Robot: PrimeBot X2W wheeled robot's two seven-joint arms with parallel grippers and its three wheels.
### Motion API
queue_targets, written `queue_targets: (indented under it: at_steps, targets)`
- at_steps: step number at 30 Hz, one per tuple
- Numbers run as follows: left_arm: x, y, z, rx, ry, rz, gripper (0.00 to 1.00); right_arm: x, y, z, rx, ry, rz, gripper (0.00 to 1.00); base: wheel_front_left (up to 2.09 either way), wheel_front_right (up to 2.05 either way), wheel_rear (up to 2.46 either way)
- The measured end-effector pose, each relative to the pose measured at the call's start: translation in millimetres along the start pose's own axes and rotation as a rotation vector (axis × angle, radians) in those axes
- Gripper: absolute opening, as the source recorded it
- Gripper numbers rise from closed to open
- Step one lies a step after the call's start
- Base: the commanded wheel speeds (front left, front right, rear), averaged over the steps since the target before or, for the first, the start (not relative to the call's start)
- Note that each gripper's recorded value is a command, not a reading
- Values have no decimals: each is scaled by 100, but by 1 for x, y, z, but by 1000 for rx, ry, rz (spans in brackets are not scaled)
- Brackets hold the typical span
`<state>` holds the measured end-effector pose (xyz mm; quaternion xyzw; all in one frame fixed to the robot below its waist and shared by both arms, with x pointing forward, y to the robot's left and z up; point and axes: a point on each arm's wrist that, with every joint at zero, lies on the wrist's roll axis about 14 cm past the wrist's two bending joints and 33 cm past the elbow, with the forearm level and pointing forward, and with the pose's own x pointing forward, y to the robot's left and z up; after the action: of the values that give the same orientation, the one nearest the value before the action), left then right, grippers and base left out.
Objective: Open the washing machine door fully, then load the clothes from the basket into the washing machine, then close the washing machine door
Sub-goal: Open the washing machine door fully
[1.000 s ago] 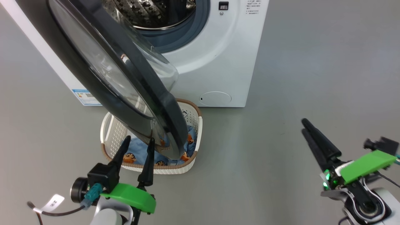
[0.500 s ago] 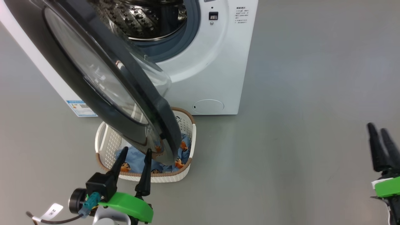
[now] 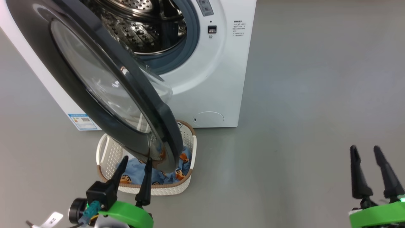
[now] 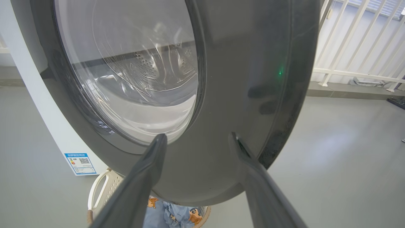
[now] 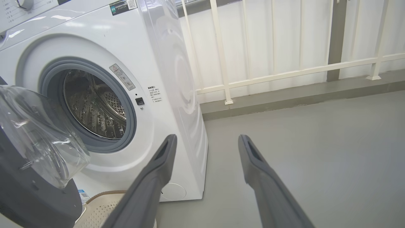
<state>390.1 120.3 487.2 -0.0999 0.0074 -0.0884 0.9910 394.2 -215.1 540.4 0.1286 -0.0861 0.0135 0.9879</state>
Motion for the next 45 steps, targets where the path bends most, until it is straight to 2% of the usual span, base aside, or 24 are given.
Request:
queue_targets:
  at_steps: [9,37,38,40,41,45]
  targets:
    - [-12,-1,-1,-3,0,-1,100,-26,18,-21,-101,70,21,100,0,0,0]
    - [-14,-3,1,-2,-4,-3,100,-36,19,-39,-97,111,13,100,0,0,0]
    - [-14,-3,1,-2,-5,-4,61,-36,19,-39,-97,111,12,100,0,0,0]
    - [-14,-3,2,-2,-6,-5,16,-36,19,-39,-99,110,12,100,0,0,0]
    - [-14,-4,2,-1,-7,-6,0,-37,18,-39,-99,110,11,100,0,0,0]
    - [-14,-4,2,5,-8,-7,0,-37,19,-38,-98,109,10,100,0,0,0]
